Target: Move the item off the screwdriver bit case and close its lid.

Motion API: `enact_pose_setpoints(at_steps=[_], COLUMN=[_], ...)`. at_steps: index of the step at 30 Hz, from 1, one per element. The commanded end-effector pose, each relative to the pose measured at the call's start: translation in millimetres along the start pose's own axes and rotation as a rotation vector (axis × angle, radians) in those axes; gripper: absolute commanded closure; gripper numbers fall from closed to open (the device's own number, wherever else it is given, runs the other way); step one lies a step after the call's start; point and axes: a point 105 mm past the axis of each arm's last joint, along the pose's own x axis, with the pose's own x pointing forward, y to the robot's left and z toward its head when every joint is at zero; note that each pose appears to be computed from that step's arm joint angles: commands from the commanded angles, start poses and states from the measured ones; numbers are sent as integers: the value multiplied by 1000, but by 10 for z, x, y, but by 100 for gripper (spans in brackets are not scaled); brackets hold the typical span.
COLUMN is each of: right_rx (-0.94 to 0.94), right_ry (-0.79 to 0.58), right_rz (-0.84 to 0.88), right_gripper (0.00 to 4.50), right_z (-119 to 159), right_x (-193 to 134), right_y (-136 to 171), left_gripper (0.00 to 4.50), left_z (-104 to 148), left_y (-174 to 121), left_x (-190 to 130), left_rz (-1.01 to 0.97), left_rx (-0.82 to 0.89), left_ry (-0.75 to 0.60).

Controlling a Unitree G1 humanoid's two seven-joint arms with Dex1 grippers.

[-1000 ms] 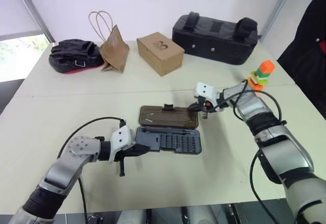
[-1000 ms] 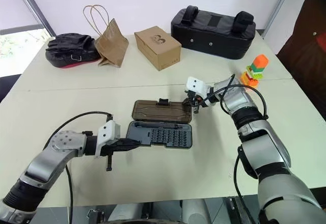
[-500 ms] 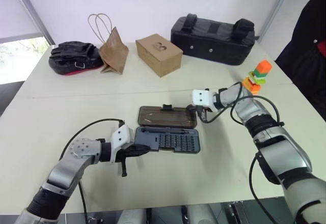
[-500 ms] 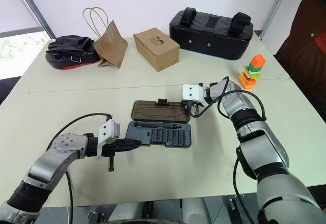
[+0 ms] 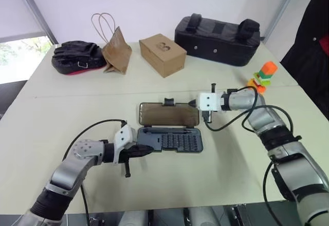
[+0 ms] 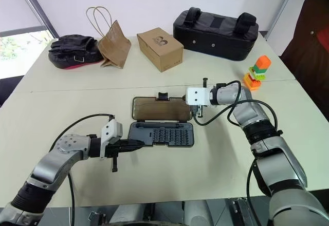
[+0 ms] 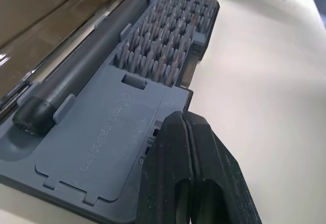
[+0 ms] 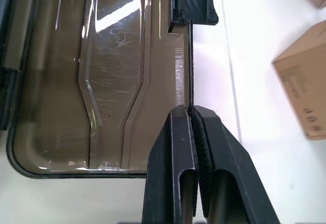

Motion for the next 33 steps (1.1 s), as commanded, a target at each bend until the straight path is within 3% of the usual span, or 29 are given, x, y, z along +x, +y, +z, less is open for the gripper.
enact_pose_setpoints(at_steps=[1, 5, 11, 13, 16, 20, 23, 26, 33], right_rx=[-143, -162, -169, -175, -176, -171, -165, -159, -149], right_ry=[0, -4, -9, -7, -12, -19, -22, -24, -22], right_rz=[-46, -32, -37, -39, -45, -58, -65, -75, -91], right_gripper=[448, 448, 448, 448, 448, 448, 448, 448, 448], right_z=[91, 89, 77, 74, 89, 120, 137, 160, 190], right_x=[-101, -73, -64, -60, -49, -42, -35, -31, -29], right_y=[-105, -33, -2, -5, -16, -42, -60, -90, -127], left_gripper=[450, 450, 450, 450, 450, 450, 450, 450, 450], left_z=[-14, 76, 700, 821, 951, 712, 494, 350, 200], left_y=[-12, -63, -133, -33, 422, 1173, 1413, 1528, 1394], left_x=[-43, -60, -269, -346, -450, -559, -480, -327, 82], left_rz=[-7, -34, -132, -105, 94, 489, 585, 598, 357], left_rx=[17, 14, -127, -132, -155, -147, -145, -157, -168], left_ry=[34, 13, -164, -187, -289, -269, -214, -185, -112])
